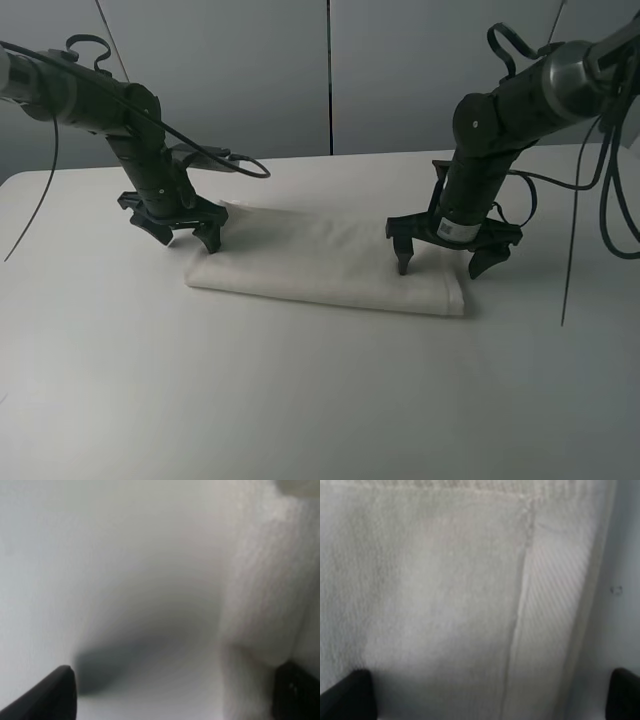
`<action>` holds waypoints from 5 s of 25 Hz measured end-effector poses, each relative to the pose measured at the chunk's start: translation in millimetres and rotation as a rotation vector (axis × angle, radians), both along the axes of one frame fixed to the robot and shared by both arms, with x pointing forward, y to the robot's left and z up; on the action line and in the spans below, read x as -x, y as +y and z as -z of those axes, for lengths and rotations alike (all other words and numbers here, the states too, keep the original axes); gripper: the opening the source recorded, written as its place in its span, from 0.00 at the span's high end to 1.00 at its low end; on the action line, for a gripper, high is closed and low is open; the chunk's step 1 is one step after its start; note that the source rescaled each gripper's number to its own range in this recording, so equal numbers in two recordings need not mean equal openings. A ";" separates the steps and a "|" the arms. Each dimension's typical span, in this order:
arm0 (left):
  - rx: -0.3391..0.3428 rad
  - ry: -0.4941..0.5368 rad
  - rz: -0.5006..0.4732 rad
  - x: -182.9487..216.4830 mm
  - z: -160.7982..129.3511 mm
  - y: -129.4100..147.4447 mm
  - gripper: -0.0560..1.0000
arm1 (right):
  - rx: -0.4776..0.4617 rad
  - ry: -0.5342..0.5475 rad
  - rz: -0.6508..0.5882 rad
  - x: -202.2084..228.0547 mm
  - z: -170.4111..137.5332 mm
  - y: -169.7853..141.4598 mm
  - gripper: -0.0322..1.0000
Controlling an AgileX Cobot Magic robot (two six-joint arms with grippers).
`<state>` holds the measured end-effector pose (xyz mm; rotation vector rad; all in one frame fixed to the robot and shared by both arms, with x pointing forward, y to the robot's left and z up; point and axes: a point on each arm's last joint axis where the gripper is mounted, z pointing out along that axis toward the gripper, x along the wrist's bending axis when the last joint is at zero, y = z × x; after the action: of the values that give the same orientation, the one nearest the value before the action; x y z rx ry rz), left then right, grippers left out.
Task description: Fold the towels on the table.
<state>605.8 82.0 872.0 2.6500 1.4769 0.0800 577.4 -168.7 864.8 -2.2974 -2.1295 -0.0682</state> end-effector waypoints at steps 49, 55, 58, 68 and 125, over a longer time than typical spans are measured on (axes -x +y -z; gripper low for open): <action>-0.005 0.015 0.017 -0.3 4.2 -0.7 0.01 | -0.488 -0.093 -0.140 19.5 -72.9 62.4 0.93; -0.006 0.018 0.017 -0.2 4.9 -0.7 0.01 | -0.605 -0.135 -0.141 22.1 -79.4 82.1 0.93; -0.006 0.018 0.017 -0.2 4.9 -0.7 0.01 | -0.667 -0.151 -0.134 21.4 -83.1 87.1 0.93; -0.005 0.019 0.017 -0.1 5.0 -0.8 0.01 | -0.682 -0.260 -0.134 23.9 -85.6 107.6 0.93; -0.044 0.001 0.106 -25.9 -41.9 19.2 0.00 | -0.944 -0.425 -0.427 19.2 -122.3 142.2 0.00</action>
<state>631.7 101.2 913.9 2.7585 1.3471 0.1031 558.2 -26.6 987.2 -1.3352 -2.0009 -1.3139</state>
